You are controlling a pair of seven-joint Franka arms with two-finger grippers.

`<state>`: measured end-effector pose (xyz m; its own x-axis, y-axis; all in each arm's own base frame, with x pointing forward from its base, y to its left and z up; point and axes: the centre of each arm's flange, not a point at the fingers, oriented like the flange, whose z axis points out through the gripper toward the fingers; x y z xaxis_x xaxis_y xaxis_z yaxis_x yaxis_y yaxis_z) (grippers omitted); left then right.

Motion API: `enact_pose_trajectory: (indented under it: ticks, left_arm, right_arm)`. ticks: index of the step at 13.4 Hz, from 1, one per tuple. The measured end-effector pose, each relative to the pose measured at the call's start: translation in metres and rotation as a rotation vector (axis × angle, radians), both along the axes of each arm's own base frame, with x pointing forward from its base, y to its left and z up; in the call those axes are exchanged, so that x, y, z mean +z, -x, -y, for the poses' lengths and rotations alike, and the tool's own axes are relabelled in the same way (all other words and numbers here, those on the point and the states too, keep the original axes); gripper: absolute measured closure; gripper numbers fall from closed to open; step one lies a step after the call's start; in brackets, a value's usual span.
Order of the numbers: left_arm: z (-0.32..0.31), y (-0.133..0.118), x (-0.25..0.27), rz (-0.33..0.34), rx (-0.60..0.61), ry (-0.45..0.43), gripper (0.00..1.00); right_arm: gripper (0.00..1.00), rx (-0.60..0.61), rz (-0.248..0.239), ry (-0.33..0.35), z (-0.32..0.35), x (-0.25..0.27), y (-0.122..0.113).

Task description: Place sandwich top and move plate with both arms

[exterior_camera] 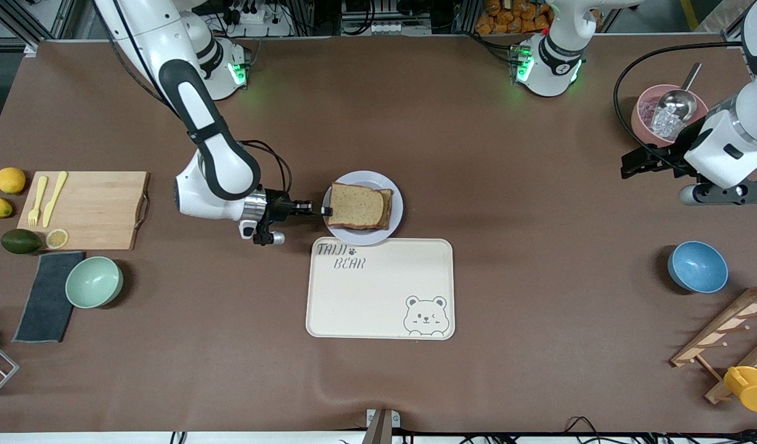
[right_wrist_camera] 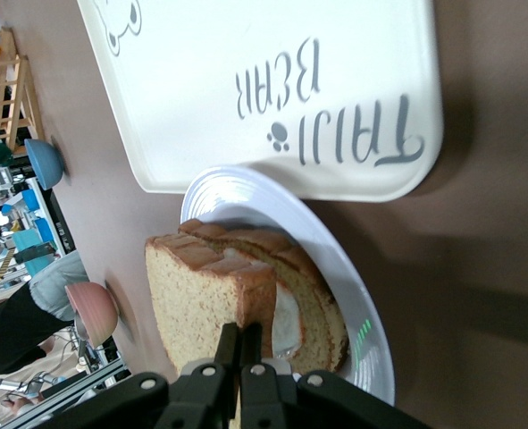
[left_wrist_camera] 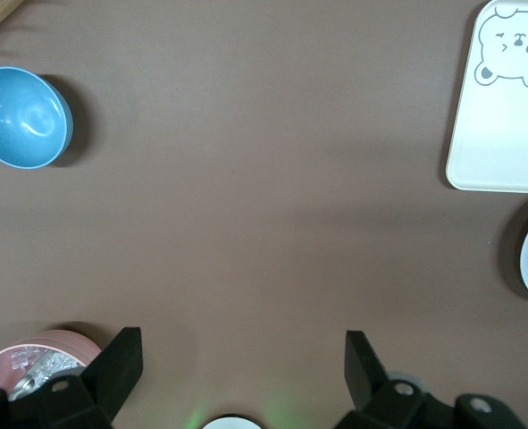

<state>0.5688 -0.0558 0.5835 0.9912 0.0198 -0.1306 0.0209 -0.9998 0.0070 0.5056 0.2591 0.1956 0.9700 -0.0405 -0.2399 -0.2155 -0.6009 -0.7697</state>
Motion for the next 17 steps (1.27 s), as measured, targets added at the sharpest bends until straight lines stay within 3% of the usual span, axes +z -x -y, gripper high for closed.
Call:
enact_pose_trajectory:
  ticks: [4,15,17]
  left_arm:
    - [0.000,0.000,0.000,0.000,0.001,0.000,0.00]
    - [-0.001,0.000,0.000,0.000,0.001,0.000,0.00]
    - [-0.001,0.000,0.000,0.000,0.001,0.000,0.00]
  right_arm:
    - [0.96,-0.013,0.003,-0.037,-0.013,-0.007,0.014]
    - [0.96,-0.021,0.025,0.015,-0.022,-0.016,0.024]
    - [0.84,-0.022,0.023,0.018,-0.020,-0.018,0.025]
